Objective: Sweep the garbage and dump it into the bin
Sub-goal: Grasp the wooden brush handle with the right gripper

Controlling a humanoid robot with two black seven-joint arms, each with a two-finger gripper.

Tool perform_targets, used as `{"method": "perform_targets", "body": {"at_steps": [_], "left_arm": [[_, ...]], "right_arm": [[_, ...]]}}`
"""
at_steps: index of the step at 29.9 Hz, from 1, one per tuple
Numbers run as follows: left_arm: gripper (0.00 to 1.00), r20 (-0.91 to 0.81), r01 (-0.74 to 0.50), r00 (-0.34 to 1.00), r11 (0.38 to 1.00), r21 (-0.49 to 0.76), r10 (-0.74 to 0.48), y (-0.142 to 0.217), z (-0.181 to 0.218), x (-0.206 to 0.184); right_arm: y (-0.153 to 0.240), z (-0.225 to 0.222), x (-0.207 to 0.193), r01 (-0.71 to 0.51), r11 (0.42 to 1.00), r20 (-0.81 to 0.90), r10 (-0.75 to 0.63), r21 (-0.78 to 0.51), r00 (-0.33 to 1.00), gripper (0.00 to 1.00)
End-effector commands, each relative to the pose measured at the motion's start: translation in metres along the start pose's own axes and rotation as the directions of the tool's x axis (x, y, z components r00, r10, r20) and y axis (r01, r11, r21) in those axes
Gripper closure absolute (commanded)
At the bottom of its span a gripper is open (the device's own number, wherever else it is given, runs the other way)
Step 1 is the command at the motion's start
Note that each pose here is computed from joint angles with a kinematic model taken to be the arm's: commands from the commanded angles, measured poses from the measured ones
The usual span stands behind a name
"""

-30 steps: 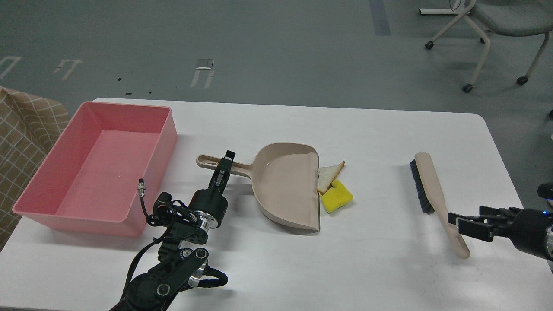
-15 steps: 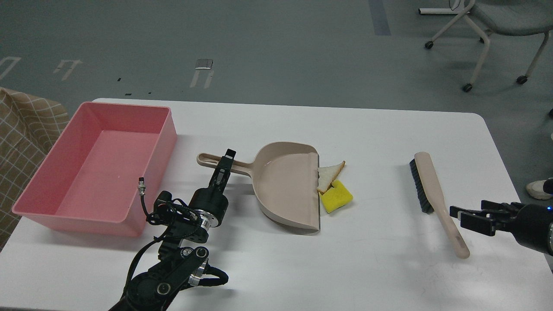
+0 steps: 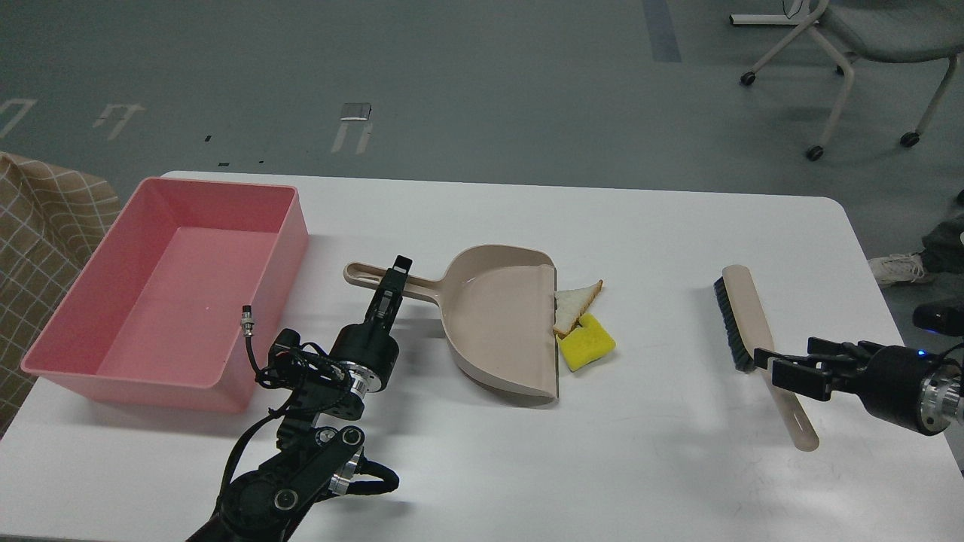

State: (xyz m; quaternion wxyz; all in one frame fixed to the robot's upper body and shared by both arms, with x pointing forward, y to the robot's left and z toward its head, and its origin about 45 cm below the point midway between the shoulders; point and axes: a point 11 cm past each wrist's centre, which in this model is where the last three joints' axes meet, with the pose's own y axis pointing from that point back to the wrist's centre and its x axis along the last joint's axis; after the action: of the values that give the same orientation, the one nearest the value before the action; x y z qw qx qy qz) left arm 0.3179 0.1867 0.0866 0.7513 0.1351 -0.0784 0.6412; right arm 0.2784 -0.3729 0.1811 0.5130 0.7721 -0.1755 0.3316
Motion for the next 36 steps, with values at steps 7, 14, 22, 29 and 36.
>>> {"method": "perform_targets", "body": {"at_steps": [7,14,22,29,36], "left_arm": [[0.8,0.0,0.0,1.0,1.0,0.0,0.0,0.0,0.0,0.0],[0.79,-0.001,0.0,1.0,1.0,-0.003,0.0,-0.001,0.001,0.0],[0.79,-0.001,0.0,1.0,1.0,-0.004,0.0,-0.001,0.002,0.0],[0.79,-0.002,0.0,1.0,1.0,-0.003,0.0,0.0,0.001,0.0],[0.79,-0.001,0.0,1.0,1.0,-0.006,0.0,-0.001,0.002,0.0]], "right_arm": [[-0.003,-0.005,-0.005,0.027,1.0,-0.017,-0.027,0.015,0.999,0.05],[0.002,0.0,-0.005,0.04,0.999,-0.028,-0.04,0.0,0.999,0.05],[0.004,0.003,-0.014,0.066,0.998,-0.041,-0.067,-0.018,0.997,0.05],[0.002,0.003,-0.022,0.086,0.996,-0.04,-0.087,-0.02,0.995,0.05],[0.001,0.003,-0.027,0.104,0.994,-0.048,-0.105,-0.027,0.993,0.05]]}}
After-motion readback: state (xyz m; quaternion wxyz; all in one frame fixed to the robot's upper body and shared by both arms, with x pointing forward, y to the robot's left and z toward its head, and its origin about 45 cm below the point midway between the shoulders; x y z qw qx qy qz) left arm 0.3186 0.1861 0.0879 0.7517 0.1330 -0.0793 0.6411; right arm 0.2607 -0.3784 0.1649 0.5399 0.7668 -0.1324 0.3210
